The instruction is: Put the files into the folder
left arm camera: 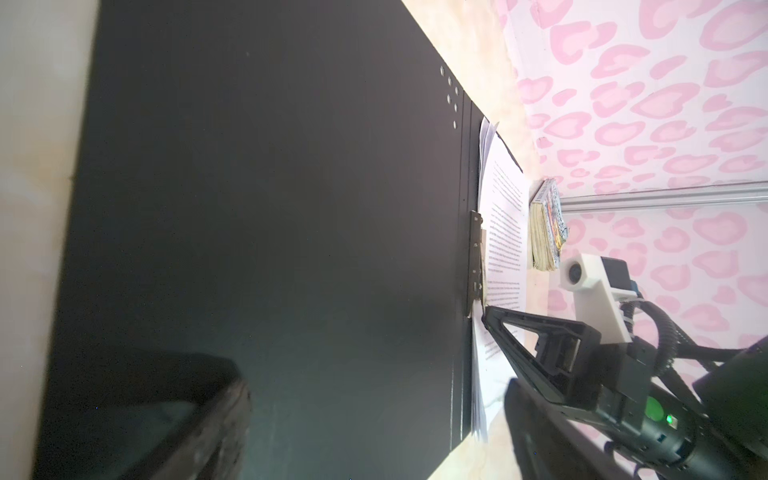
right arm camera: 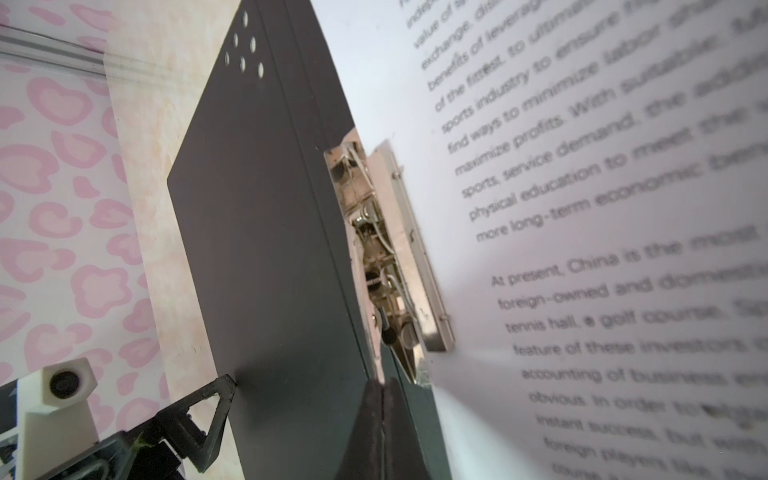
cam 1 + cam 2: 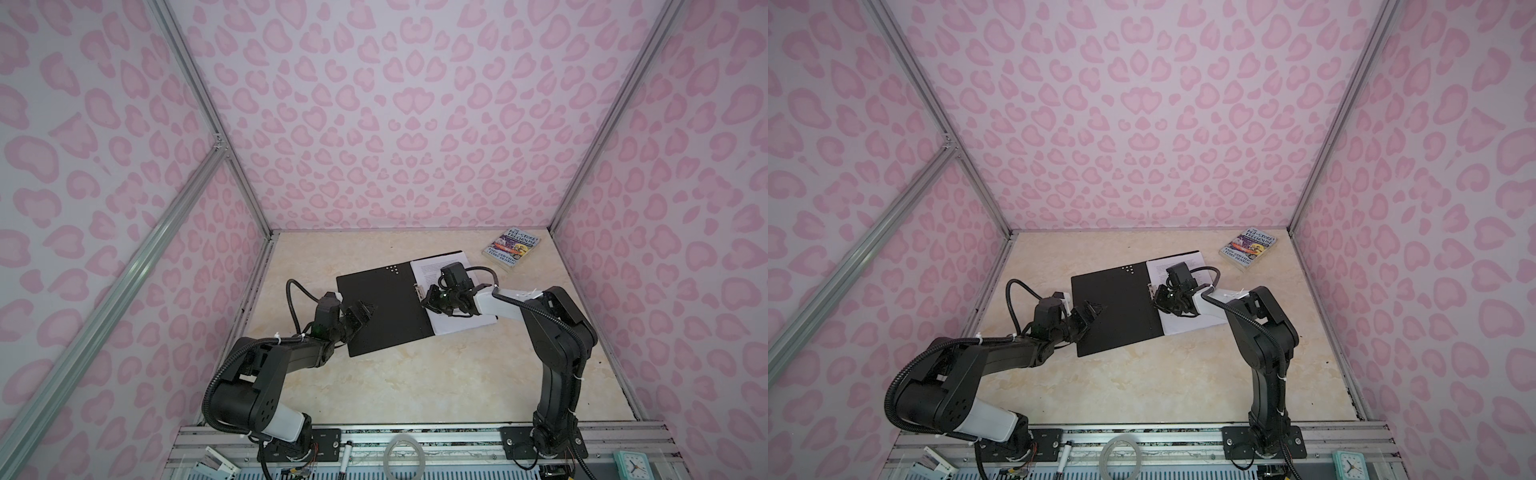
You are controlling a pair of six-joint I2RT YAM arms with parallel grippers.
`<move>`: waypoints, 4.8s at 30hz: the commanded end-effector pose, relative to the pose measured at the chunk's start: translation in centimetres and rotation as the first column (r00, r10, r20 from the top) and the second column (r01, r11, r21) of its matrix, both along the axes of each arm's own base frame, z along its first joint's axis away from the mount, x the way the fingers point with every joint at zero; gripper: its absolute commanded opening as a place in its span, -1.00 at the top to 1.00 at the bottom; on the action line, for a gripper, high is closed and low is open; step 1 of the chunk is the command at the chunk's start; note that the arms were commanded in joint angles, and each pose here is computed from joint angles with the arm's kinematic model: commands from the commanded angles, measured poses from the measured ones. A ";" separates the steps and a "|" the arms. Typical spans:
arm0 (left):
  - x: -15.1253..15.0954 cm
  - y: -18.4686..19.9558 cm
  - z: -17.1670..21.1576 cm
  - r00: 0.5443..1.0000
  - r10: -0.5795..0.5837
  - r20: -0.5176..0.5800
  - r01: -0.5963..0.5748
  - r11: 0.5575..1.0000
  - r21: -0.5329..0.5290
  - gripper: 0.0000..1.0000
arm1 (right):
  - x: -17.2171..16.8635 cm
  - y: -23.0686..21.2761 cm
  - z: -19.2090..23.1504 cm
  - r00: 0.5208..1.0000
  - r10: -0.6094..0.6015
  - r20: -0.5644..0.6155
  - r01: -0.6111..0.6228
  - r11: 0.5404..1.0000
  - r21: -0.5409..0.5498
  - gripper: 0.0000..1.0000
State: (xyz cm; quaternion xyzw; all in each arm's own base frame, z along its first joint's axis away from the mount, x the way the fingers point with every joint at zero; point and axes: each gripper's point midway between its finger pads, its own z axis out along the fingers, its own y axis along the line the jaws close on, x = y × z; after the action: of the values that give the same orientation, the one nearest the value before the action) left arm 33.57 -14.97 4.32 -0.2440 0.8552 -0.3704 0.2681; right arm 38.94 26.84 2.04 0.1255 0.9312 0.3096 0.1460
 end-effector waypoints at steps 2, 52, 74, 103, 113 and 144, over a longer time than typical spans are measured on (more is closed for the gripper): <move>-3.6 2.8 -5.4 0.970 0.067 -0.232 -0.031 0.988 0.152 -0.94 | -3.6 -5.6 -6.0 0.988 -0.073 -0.136 0.027 0.951 -0.309 1.00; -3.2 2.6 -5.8 0.966 0.025 -0.257 0.002 0.994 0.106 -0.89 | -3.1 2.6 -0.4 0.989 0.137 -0.064 -0.137 0.991 0.008 0.72; -3.1 2.6 -6.1 0.963 0.026 -0.268 0.002 0.995 0.102 -0.88 | 0.1 1.5 8.8 0.989 0.098 0.111 -0.105 0.993 0.063 0.25; -3.0 2.2 -6.1 0.965 0.010 -0.262 0.013 0.996 0.086 -0.86 | 9.7 2.2 3.2 0.944 0.315 0.101 -0.294 0.938 -0.185 0.16; -3.1 2.2 -6.1 0.965 0.008 -0.262 0.015 0.996 0.085 -0.86 | 10.4 2.0 1.0 0.942 0.330 0.060 -0.306 0.919 -0.247 0.18; -3.1 2.1 -6.1 0.965 0.005 -0.261 0.015 0.997 0.075 -0.85 | 4.5 4.5 7.7 0.904 0.401 0.148 -0.407 0.913 0.012 0.31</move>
State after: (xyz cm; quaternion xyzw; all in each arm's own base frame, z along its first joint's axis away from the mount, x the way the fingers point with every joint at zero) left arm 35.83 -13.94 3.82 -0.2275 0.8543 -0.3662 0.2903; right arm 44.97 30.69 8.92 -0.0852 0.9306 0.3241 0.1470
